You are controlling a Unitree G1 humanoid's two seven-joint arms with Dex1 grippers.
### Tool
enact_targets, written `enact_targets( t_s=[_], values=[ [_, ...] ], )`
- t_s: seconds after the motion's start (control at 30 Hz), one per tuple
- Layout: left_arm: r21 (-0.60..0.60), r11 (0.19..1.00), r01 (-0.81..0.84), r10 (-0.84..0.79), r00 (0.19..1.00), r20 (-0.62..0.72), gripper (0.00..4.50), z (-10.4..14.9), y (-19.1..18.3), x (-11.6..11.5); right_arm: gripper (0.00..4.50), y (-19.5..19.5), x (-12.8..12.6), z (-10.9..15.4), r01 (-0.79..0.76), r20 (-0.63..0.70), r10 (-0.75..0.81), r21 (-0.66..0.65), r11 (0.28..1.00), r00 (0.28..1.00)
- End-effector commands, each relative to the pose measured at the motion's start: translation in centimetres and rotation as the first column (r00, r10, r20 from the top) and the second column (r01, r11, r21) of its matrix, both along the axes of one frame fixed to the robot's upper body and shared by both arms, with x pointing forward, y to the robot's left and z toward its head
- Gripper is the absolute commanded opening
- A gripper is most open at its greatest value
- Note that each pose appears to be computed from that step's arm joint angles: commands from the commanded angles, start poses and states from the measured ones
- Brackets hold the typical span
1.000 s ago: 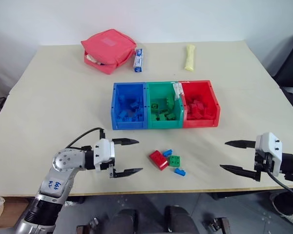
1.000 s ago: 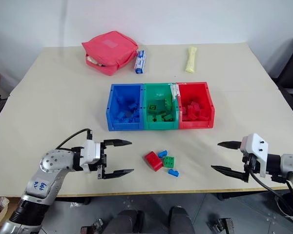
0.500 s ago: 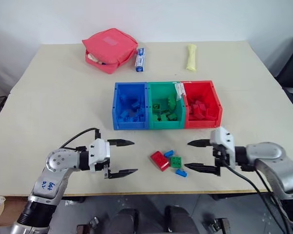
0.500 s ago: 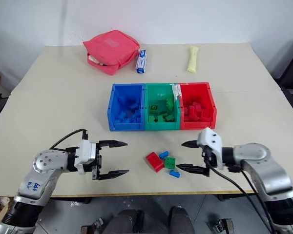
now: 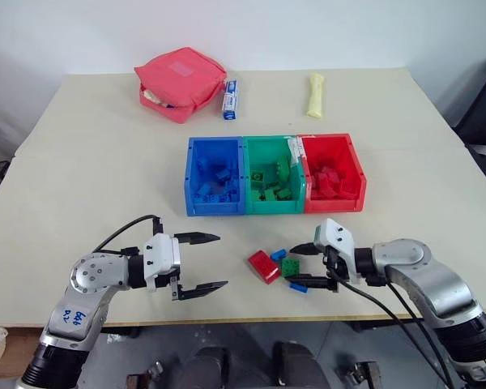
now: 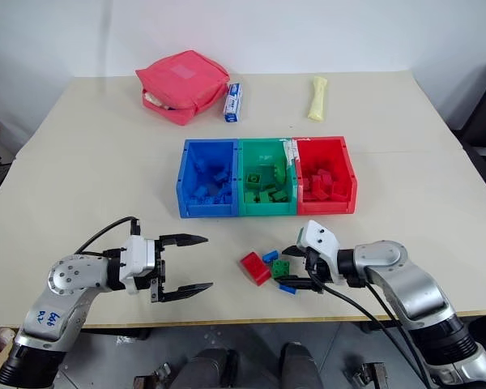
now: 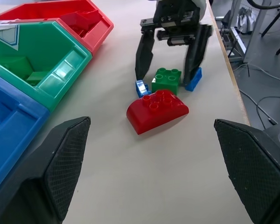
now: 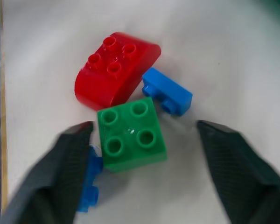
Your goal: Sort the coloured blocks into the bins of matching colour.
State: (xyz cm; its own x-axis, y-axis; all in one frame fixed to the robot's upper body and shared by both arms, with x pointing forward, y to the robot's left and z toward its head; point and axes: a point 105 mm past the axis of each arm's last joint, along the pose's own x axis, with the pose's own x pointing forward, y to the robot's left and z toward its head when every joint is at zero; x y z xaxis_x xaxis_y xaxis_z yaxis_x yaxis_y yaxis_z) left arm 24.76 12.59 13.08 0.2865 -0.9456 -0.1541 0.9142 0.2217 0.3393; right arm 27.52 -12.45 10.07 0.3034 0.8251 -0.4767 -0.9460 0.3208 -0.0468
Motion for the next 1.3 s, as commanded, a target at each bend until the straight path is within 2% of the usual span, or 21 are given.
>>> enact_targets(
  t_s=[0.03, 0.1, 0.27, 0.37, 0.5, 0.57, 0.67, 0.77, 0.87, 0.97, 1.13, 1.3],
  values=[
    [-0.015, 1.000, 0.006, -0.005, 0.999, 0.034, 4.50, 0.9, -0.1, 0.0, 2.13, -0.1, 0.4, 0.6, 0.002, 0.035, -0.002, 0.007, 1.000, 0.999],
    [-0.021, 1.000, 0.005, -0.004, 0.999, 0.037, 4.50, 1.0, -0.2, 0.1, 1.48, -0.1, 0.5, 1.2, -0.009, 0.053, 0.008, 0.018, 1.000, 0.999],
    [-0.169, 0.984, -0.064, 0.071, 0.997, 0.037, 4.50, 2.6, 0.4, 0.6, 1.47, 0.2, 1.2, 5.9, -0.082, 0.157, 0.057, 0.159, 0.984, 0.986],
    [-0.237, 0.958, -0.163, 0.175, 0.984, 0.031, 4.50, 3.5, 1.7, 1.3, 1.47, 0.7, 4.1, 8.7, -0.007, 0.228, -0.044, 0.219, 0.976, 0.973],
    [-0.272, 0.917, -0.291, 0.305, 0.952, 0.012, 4.50, 3.3, 3.7, 1.8, 1.47, 1.8, 8.8, 11.4, 0.102, 0.336, -0.183, 0.244, 0.964, 0.924],
    [-0.255, 0.910, -0.328, 0.340, 0.940, 0.003, 4.50, 2.6, 4.5, 1.4, 1.47, 2.5, 11.1, 11.9, 0.174, 0.328, -0.250, 0.244, 0.954, 0.911],
    [-0.240, 0.906, -0.350, 0.361, 0.933, 0.004, 4.50, 2.2, 4.8, 1.1, 1.47, 3.3, 12.2, 11.9, 0.160, 0.344, -0.228, 0.214, 0.964, 0.911],
    [-0.232, 0.908, -0.350, 0.362, 0.932, 0.009, 4.50, 2.1, 4.8, 0.9, 2.42, 3.7, 12.7, 12.0, 0.157, 0.327, -0.228, 0.230, 0.961, 0.917],
    [-0.204, 0.917, -0.342, 0.346, 0.938, -0.014, 4.50, 1.7, 4.6, 0.8, 3.42, 3.8, 12.8, 12.6, 0.152, 0.324, -0.236, 0.264, 0.952, 0.916],
    [-0.163, 0.945, -0.282, 0.285, 0.958, -0.008, 4.50, 1.5, 4.0, 0.6, 4.40, 3.0, 11.2, 13.4, 0.083, 0.351, -0.185, 0.287, 0.954, 0.918],
    [-0.104, 0.982, -0.155, 0.157, 0.988, 0.013, 4.50, 1.2, 2.3, 0.6, 4.45, -0.3, 6.2, 11.9, -0.078, 0.379, -0.012, 0.221, 0.972, 0.925],
    [-0.046, 0.999, 0.005, -0.004, 1.000, 0.006, 4.50, 0.6, 0.5, 0.0, 4.45, -5.7, 2.8, 8.9, -0.002, 0.314, -0.042, 0.138, 0.990, 0.949]
  ],
)
